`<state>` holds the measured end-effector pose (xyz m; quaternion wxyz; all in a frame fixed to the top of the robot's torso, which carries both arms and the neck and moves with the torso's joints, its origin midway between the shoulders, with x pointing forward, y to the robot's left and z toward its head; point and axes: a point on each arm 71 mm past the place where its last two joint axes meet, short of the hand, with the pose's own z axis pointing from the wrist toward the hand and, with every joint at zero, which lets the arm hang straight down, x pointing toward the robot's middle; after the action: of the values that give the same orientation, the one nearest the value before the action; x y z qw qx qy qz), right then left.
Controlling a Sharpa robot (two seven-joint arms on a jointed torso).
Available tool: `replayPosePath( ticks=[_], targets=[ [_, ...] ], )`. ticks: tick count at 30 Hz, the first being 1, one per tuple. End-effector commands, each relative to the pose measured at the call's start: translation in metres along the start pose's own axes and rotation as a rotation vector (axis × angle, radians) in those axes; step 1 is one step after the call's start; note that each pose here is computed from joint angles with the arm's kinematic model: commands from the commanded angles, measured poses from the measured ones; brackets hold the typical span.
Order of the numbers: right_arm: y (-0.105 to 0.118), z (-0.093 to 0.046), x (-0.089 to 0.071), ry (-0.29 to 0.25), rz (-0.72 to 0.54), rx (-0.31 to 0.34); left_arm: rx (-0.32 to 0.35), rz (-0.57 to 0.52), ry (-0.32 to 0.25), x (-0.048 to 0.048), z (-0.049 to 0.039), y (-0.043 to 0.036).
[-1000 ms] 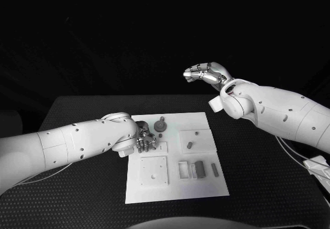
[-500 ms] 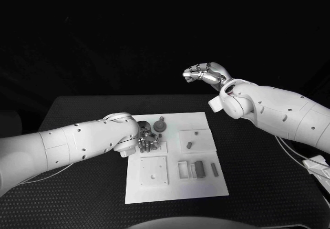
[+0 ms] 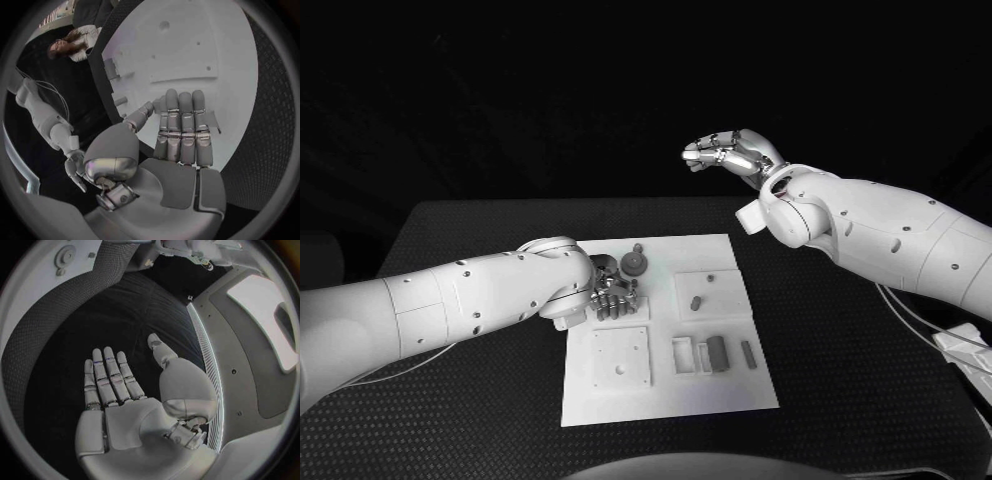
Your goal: Assemble the parts on the task board
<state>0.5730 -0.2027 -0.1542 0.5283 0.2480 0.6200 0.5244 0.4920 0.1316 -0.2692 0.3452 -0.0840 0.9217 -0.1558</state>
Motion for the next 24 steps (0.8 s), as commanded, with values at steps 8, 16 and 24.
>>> replayPosePath(
  ticks=[8, 16, 24],
  targets=[
    [0.0006, -0.0002, 0.0016, 0.017, 0.008, -0.009, -0.002, 0.008, 0.036, 0.009, 0.0024, 0.0045],
    [0.0006, -0.0003, 0.002, 0.018, 0.009, -0.009, -0.007, 0.017, 0.026, 0.0075, 0.0023, 0.0069],
    [0.0005, -0.0004, 0.0018, 0.018, 0.009, -0.009, -0.019, 0.022, 0.025, 0.0063, 0.0013, 0.0111]
  ],
)
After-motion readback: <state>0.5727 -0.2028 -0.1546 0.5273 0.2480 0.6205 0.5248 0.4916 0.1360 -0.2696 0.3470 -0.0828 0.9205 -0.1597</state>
